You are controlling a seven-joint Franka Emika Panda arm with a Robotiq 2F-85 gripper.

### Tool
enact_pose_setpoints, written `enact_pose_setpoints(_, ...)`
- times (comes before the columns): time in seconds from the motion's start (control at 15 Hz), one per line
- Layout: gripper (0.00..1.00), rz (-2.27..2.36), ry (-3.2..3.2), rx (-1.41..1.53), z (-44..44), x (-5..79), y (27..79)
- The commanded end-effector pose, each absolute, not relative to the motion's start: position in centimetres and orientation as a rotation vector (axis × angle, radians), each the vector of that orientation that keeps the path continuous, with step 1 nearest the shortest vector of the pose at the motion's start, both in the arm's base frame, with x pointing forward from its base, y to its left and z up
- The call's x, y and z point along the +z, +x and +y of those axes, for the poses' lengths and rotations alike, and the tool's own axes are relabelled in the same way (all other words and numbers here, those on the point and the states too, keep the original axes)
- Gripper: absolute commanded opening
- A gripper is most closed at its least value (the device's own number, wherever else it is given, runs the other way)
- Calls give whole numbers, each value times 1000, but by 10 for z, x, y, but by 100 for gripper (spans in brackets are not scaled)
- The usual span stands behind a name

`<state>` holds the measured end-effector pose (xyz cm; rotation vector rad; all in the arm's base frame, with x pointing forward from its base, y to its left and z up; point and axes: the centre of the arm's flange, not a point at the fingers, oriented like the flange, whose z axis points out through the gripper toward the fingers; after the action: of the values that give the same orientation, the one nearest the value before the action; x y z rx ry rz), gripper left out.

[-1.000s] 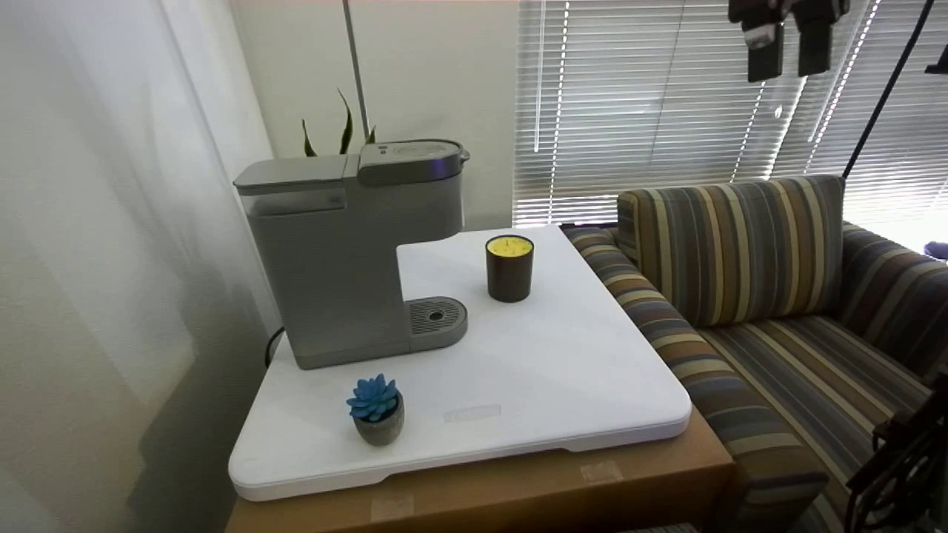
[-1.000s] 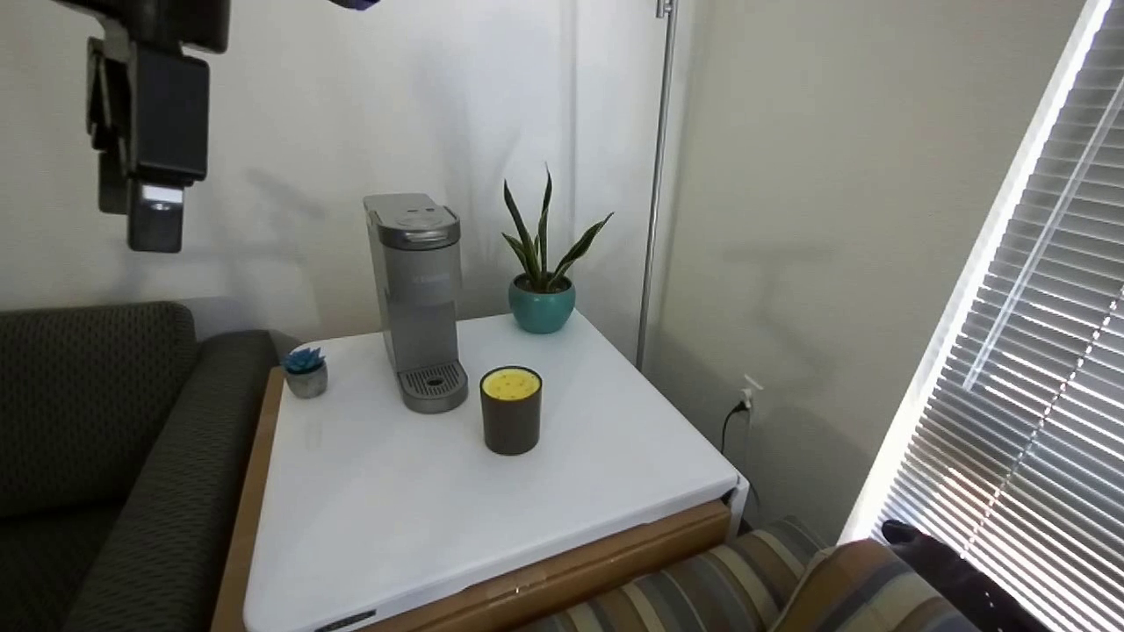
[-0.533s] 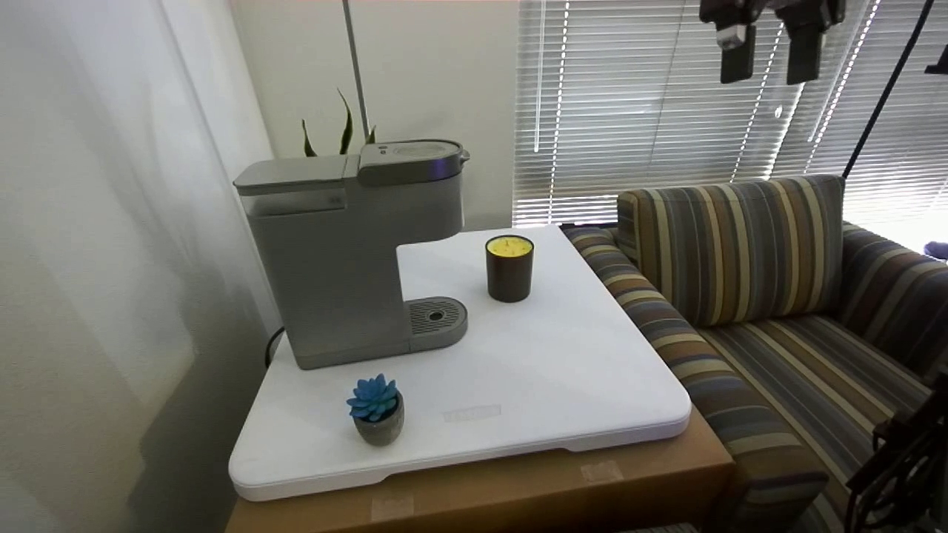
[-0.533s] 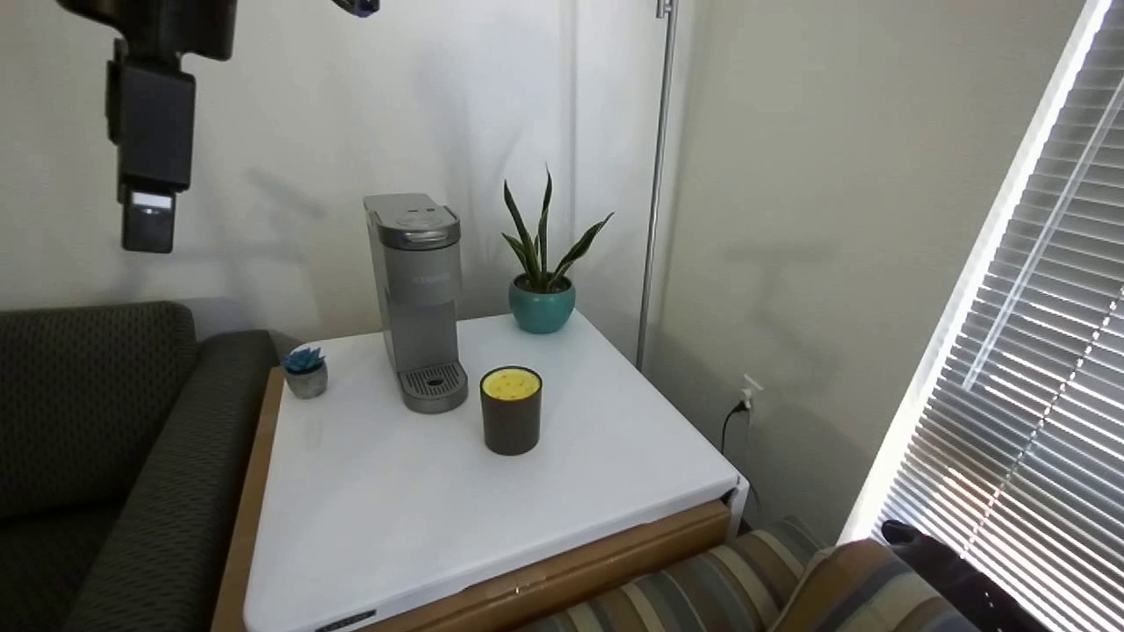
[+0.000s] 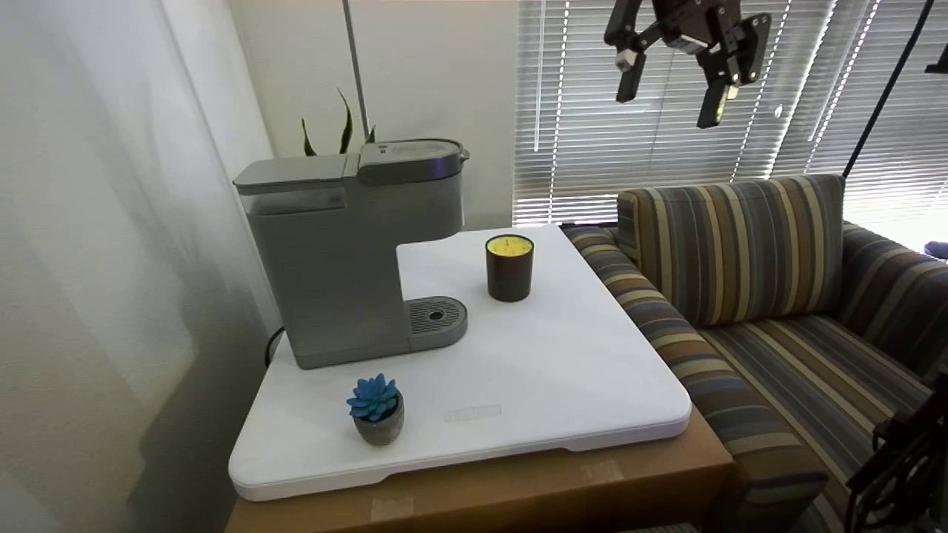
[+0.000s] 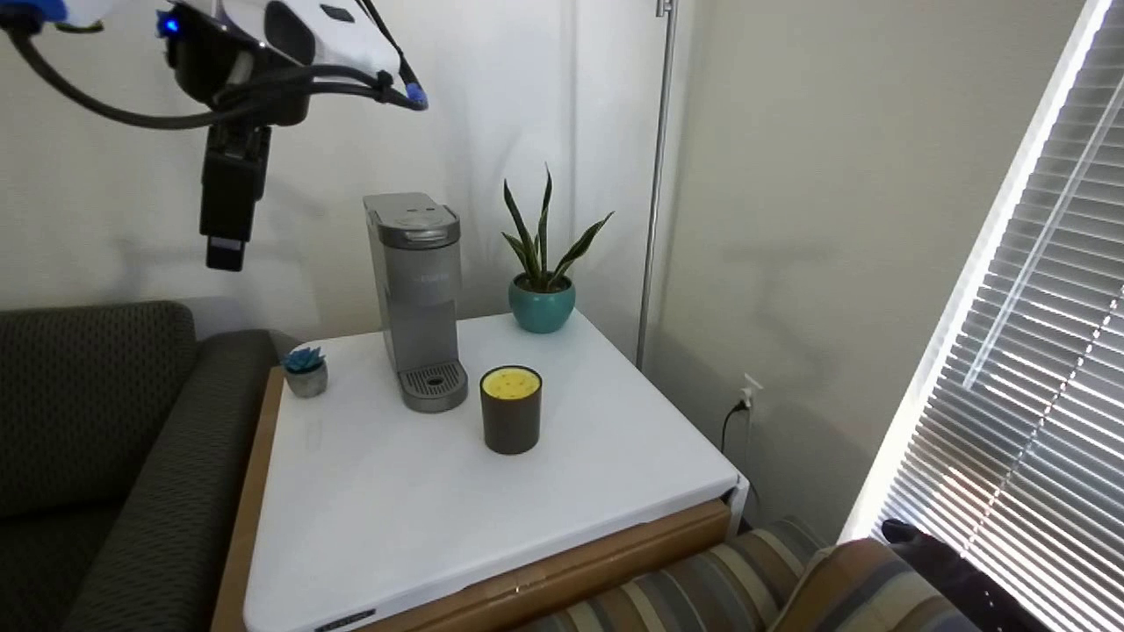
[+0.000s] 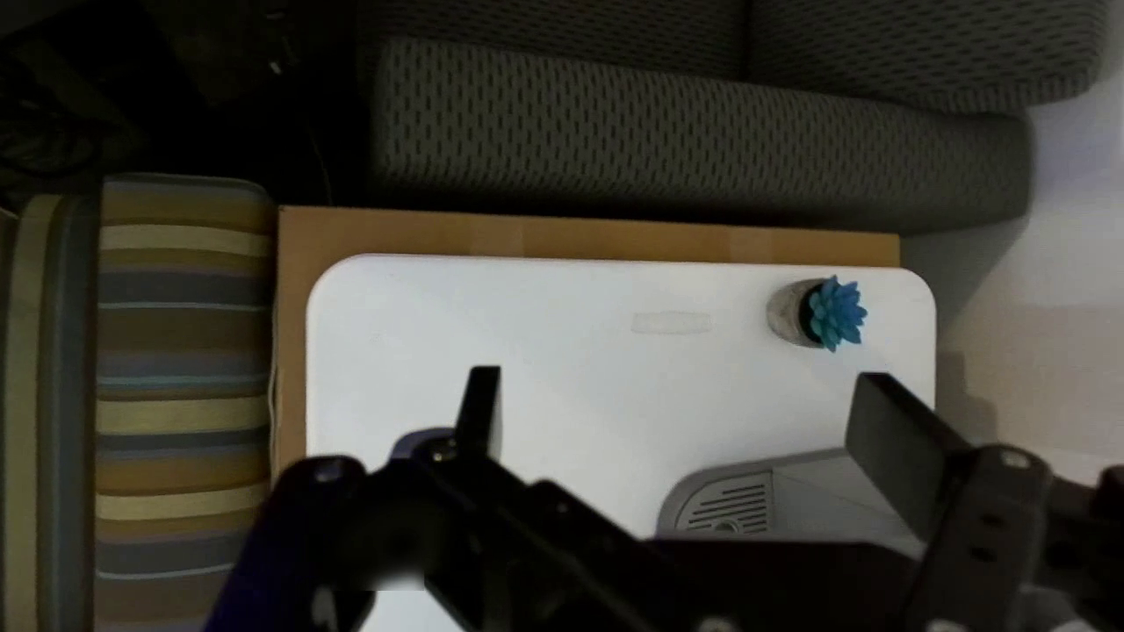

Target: Open the top of the coffee maker

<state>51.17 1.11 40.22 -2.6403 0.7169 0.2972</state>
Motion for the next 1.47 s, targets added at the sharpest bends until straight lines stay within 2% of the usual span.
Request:
enact_pose_setpoints(0.0,100,804,-2515,231,-1,396,538)
enact_pose_setpoints(0.47,100,870,-2491,229,-3,397,533)
enact_pose_setpoints(1.07,100,555,-2472,243,-2,348,576)
enact_pose_setpoints(1.4,100,558,-2580,229,6,356,602)
